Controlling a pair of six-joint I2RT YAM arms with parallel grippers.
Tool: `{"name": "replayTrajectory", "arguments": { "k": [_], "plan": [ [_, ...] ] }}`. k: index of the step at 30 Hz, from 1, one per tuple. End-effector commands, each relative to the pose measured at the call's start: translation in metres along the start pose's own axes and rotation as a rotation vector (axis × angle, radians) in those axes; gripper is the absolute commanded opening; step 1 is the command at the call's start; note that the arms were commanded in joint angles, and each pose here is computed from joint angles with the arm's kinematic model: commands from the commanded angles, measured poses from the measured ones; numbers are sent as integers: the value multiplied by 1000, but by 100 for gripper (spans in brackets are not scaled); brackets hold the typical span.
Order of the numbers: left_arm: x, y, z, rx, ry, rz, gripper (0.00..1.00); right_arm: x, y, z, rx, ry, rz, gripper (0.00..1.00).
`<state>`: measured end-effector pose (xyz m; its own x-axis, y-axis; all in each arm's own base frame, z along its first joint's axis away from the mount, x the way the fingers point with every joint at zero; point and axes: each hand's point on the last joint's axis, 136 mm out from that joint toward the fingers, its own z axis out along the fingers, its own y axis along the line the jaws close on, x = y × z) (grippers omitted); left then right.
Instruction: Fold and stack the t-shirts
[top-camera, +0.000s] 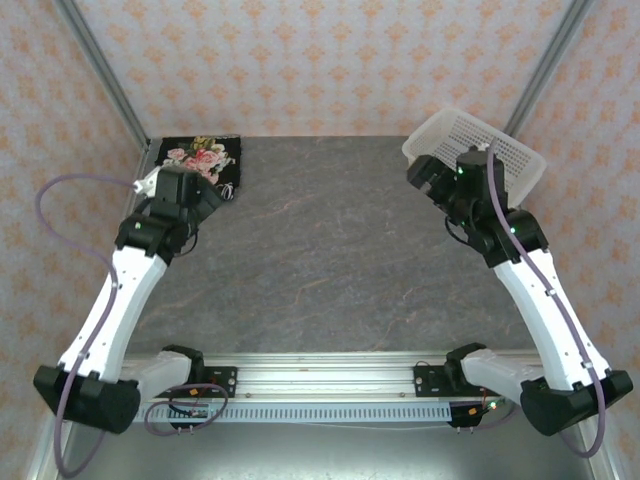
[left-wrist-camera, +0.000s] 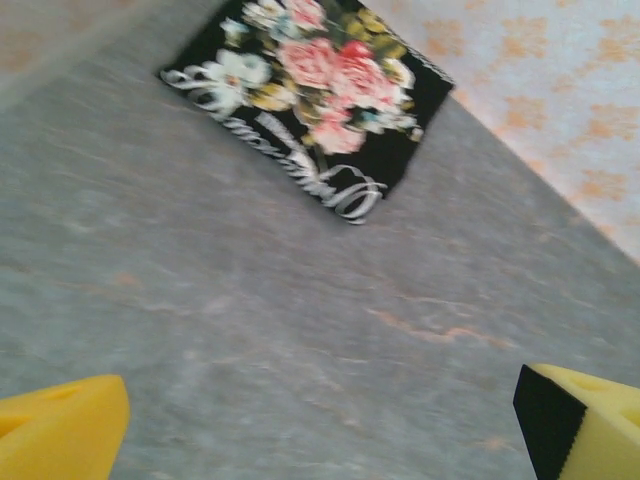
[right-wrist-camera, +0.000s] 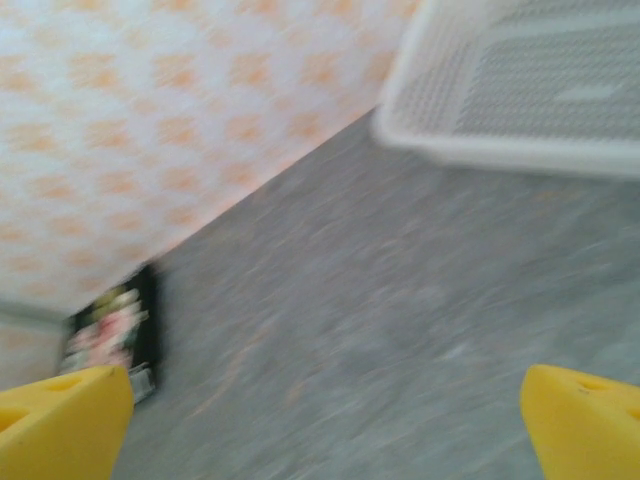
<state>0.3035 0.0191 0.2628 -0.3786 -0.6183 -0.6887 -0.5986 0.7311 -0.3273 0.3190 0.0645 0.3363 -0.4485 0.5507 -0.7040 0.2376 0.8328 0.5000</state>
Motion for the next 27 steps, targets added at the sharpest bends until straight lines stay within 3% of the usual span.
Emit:
{"name": "replayTrajectory", "arguments": {
  "k": [1, 5, 8, 11, 17, 21, 24, 27],
  "plan": [
    [-7, 49, 3, -174, -193, 182, 100, 8, -88, 11, 305, -82, -244, 99],
    [15, 89, 21, -298, -269, 312, 100, 28, -138, 22, 359, -259, -326, 99],
    [47, 69, 47, -105, -225, 446, 100, 53, -177, 36, 453, -215, -331, 99],
    [61, 70, 68, -85, -244, 443, 100, 77, -200, 59, 472, -167, -342, 99],
    [64, 41, 116, 22, -247, 470, 100, 91, -219, 100, 441, -165, -330, 99],
    [55, 41, 146, 59, -282, 373, 100, 76, -212, 123, 374, -207, -327, 99],
    [50, 26, 156, 96, -280, 457, 100, 66, -209, 140, 322, -234, -301, 99],
    [53, 25, 167, 142, -284, 453, 100, 60, -205, 156, 281, -245, -259, 99]
  ]
}}
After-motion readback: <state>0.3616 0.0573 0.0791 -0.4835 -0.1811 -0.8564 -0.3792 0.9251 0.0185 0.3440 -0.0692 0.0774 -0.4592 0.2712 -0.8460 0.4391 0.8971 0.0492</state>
